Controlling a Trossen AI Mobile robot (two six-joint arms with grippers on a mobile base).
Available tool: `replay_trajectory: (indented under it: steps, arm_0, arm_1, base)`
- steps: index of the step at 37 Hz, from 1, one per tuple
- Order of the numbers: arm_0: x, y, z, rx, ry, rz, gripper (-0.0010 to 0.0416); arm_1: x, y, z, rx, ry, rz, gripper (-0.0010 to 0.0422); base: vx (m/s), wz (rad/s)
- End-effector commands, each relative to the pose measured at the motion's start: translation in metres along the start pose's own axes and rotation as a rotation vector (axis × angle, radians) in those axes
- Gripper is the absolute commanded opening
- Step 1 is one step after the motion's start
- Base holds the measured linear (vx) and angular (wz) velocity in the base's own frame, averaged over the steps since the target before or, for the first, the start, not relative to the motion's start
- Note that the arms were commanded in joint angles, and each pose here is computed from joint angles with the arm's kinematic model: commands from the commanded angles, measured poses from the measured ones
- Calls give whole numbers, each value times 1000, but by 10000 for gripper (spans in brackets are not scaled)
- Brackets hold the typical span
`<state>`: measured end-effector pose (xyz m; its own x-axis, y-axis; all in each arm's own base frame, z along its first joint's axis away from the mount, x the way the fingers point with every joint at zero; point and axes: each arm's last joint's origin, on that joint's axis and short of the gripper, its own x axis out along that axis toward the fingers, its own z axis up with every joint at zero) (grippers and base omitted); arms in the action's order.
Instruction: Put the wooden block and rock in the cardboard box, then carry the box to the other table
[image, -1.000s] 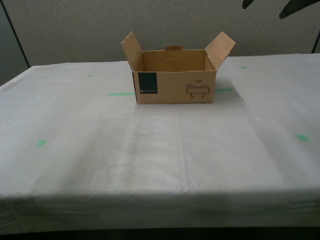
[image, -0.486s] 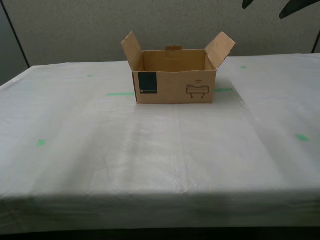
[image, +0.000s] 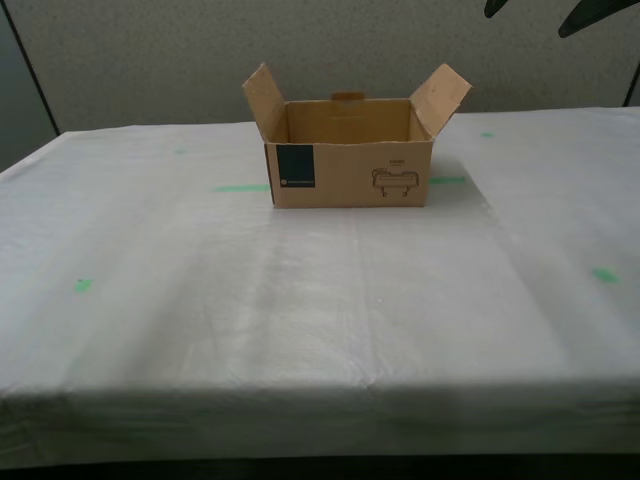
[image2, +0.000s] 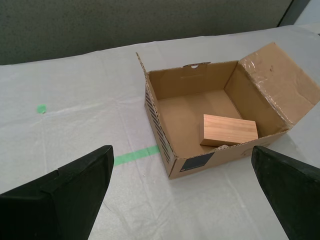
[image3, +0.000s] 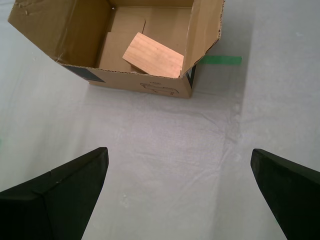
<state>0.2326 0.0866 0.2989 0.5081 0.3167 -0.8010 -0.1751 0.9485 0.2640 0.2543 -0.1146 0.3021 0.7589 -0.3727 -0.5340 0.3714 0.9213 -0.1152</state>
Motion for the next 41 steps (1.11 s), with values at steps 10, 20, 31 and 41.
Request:
replay_trajectory:
  steps: [10,20,31,41]
  arm_0:
    - [0,0,0,1,-2,-3,399]
    - [0,0,0,1,-2,-3,398]
    - [0,0,0,1,-2,-3,399]
    - [0,0,0,1,-2,-3,399]
  arm_1:
    - [0,0,0,1,-3,1,378]
    - [0,0,0,1,-3,1,378]
    - [0,0,1,1,-12,0,378]
    - [0,-1,6,3,-58,-5,378]
  base:
    - [0,0]
    - [0,0]
    - [0,0]
    - [0,0]
